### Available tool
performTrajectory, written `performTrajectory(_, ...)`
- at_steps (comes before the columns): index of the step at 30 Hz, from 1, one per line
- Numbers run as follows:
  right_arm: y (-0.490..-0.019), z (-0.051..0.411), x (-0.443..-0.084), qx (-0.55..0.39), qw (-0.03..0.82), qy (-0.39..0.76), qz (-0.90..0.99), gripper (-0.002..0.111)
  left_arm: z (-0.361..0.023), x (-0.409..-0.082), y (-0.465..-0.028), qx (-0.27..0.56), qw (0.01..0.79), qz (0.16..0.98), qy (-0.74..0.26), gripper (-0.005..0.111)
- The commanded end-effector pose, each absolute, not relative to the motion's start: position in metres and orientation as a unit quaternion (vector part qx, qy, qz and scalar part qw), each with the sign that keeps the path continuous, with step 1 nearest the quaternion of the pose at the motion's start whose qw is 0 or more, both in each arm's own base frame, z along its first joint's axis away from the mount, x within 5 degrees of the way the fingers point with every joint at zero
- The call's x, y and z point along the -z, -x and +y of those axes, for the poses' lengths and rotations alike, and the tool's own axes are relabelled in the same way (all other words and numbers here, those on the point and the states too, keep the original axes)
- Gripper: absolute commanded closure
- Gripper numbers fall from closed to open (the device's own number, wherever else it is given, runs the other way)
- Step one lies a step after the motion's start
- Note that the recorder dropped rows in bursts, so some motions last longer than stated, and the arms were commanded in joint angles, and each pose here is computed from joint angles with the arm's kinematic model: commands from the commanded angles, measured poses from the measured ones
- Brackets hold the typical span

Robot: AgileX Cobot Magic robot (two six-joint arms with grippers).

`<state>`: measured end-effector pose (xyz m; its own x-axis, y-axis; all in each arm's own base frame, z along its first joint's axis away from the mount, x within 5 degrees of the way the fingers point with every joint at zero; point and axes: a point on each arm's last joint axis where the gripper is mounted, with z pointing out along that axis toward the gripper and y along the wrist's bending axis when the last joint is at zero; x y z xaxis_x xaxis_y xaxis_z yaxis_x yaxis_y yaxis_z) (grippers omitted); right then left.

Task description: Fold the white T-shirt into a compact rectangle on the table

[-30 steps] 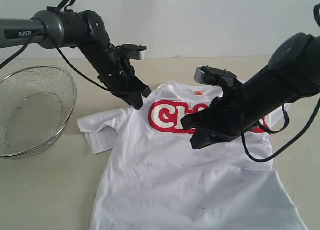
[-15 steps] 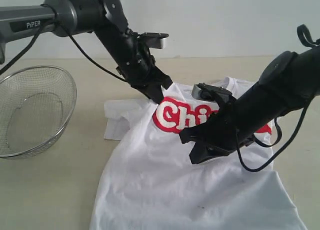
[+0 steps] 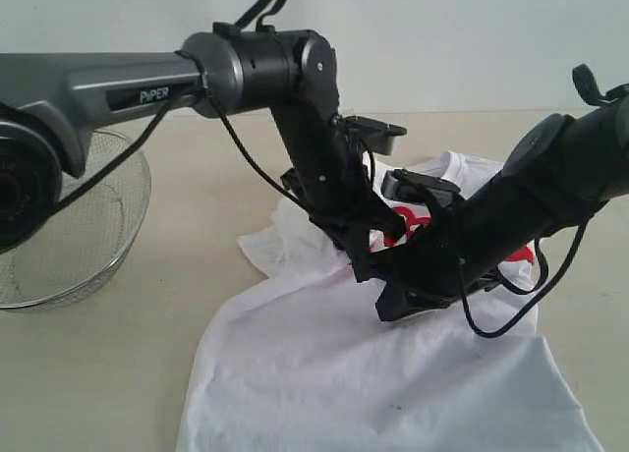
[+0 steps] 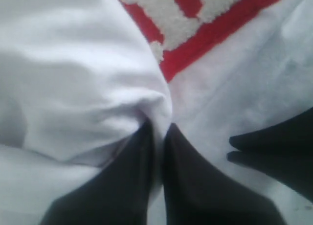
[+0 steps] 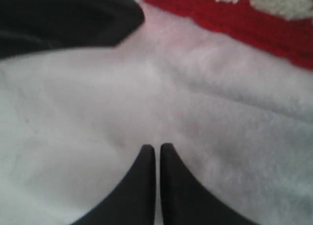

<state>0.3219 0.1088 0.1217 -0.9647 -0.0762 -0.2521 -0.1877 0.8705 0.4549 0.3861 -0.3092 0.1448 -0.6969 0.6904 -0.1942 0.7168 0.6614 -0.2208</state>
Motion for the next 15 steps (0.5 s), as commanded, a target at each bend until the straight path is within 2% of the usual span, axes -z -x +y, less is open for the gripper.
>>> performTrajectory(1, -0.323, 0.109, -0.122, -0.242, 0.12, 0.065, 0.961, 0.108, -0.314, -0.14, -0.38, 0.133, 0.029, 0.909, -0.393, 0.095)
performTrajectory(3, -0.323, 0.108, -0.122, -0.241, 0.121, 0.065, 0.961, 0.108, -0.314, -0.14, -0.379, 0.132, 0.027, 0.908, -0.397, 0.083)
performTrajectory(7, -0.323, 0.108, -0.122, -0.24, 0.121, 0.069, 0.961, 0.108, -0.313, -0.147, -0.378, 0.134, 0.027, 0.906, -0.4, 0.049)
performTrajectory(8, -0.323, 0.108, -0.122, -0.242, 0.118, 0.072, 0.961, 0.108, -0.313, -0.149, -0.378, 0.134, 0.027, 0.906, -0.401, 0.045)
performTrajectory(11, -0.321, 0.109, -0.122, -0.245, 0.112, 0.08, 0.96, 0.108, -0.309, -0.164, -0.38, 0.132, 0.045, 0.906, -0.401, 0.048)
performTrajectory(15, -0.322, 0.108, -0.129, -0.244, 0.125, 0.083, 0.958, 0.108, -0.294, -0.188, -0.388, 0.118, 0.074, 0.91, -0.391, 0.065)
